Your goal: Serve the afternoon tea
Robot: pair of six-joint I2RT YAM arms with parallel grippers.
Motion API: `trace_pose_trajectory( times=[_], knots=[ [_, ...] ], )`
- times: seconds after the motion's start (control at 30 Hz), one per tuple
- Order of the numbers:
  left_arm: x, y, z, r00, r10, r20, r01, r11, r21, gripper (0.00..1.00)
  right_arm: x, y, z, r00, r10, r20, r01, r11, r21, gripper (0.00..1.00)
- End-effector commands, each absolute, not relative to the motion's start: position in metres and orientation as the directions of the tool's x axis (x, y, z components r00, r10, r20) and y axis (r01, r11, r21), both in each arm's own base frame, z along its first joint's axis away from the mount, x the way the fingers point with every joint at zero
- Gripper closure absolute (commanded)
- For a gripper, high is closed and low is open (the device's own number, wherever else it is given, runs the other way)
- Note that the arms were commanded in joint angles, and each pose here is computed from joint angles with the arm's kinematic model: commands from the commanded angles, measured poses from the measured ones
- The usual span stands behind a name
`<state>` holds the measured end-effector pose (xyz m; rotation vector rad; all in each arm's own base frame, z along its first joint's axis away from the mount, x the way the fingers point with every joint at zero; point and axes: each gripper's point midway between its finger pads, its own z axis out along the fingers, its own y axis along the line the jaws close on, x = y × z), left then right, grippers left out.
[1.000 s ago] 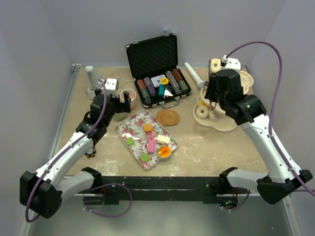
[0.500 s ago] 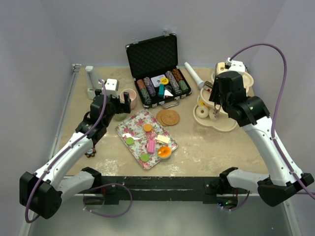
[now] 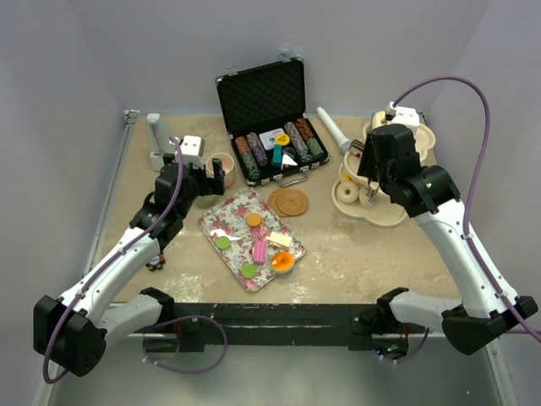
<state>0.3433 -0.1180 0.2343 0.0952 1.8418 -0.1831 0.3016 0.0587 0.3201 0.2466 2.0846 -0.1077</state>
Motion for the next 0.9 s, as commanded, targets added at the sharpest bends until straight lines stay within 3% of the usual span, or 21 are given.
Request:
trace_pose_trajectory(
  times=[0.0,0.2,0.37,0.67,0.87],
  knots=[
    [0.346,-0.124,0.262,-0.221,-0.062,-0.973,0.183,0.978,-0.103,0.0,0.307,0.056,0.334,-0.43,0.161,-0.888,0.247,0.967,0.056,0.44],
    [0.346,-0.125,0.261,-0.224,-0.06,-0.973,0.186,0.977,-0.103,0.0,0.307,0.056,0.34,-0.421,0.157,-0.893,0.239,0.969,0.058,0.37],
    [0.347,-0.124,0.26,-0.228,-0.058,-0.972,0.182,0.978,-0.102,0.0,0.307,0.058,0.363,-0.377,0.146,-0.914,0.197,0.978,0.075,0.37],
    [0.347,-0.122,0.261,-0.225,-0.054,-0.973,0.17,0.981,-0.094,0.0,0.302,0.084,0.404,-0.32,0.108,-0.941,0.002,0.994,0.114,0.42],
    [0.349,-0.118,0.257,-0.23,-0.05,-0.972,0.15,0.985,-0.086,0.0,0.292,0.145,0.399,-0.349,0.105,-0.931,-0.178,0.968,0.176,0.44]
  ],
)
